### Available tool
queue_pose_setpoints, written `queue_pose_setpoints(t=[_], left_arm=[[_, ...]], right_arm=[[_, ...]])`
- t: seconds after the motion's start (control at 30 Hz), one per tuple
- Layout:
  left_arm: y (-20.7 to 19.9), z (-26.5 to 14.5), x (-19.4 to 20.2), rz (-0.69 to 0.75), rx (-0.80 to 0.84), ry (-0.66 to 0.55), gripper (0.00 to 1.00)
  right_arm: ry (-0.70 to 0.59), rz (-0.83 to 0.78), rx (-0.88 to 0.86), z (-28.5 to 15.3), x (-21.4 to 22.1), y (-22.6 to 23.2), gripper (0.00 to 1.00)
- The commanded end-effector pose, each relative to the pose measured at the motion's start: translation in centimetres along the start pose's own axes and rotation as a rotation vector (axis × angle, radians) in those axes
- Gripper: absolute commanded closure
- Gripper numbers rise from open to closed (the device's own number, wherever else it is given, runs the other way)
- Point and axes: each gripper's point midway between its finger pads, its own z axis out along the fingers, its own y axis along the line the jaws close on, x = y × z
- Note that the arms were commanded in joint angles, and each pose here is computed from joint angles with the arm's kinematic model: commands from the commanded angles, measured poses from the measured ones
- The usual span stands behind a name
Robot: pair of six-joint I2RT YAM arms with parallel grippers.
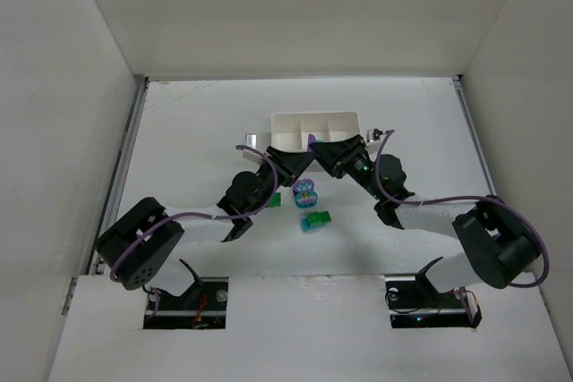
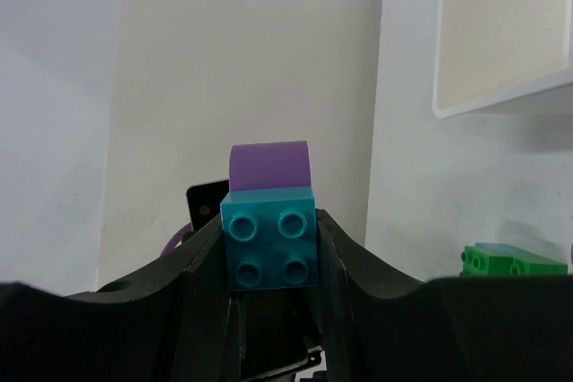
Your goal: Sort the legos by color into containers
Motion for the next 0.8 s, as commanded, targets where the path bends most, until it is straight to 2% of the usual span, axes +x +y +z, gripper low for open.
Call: queue_pose_setpoints(t=[0.0, 0.27, 0.47, 0.77], left_arm=[[-4.2, 0.5, -0.9, -0.014, 0.135, -0.030, 0.67], [-4.5, 0.3, -0.6, -0.002, 0.144, -0.024, 0.82], [-3.9, -0.4, -0.7, -0.005, 0.121, -0.038, 0.85], [-4.5, -1.0, -1.2, -0.022, 0.129, -0.060, 0.86]], right_arm=[[0.019, 0.011, -0.086, -0.1, 0.5, 1.7, 0.75], [0.023, 0.015, -0.070, 0.0, 0.6, 0.9, 0.74], [0.029, -0.015, -0.072, -0.2, 0.7, 0.9, 0.46], [0.032, -0.049, -0.092, -1.1, 0.1, 1.2, 0.35]])
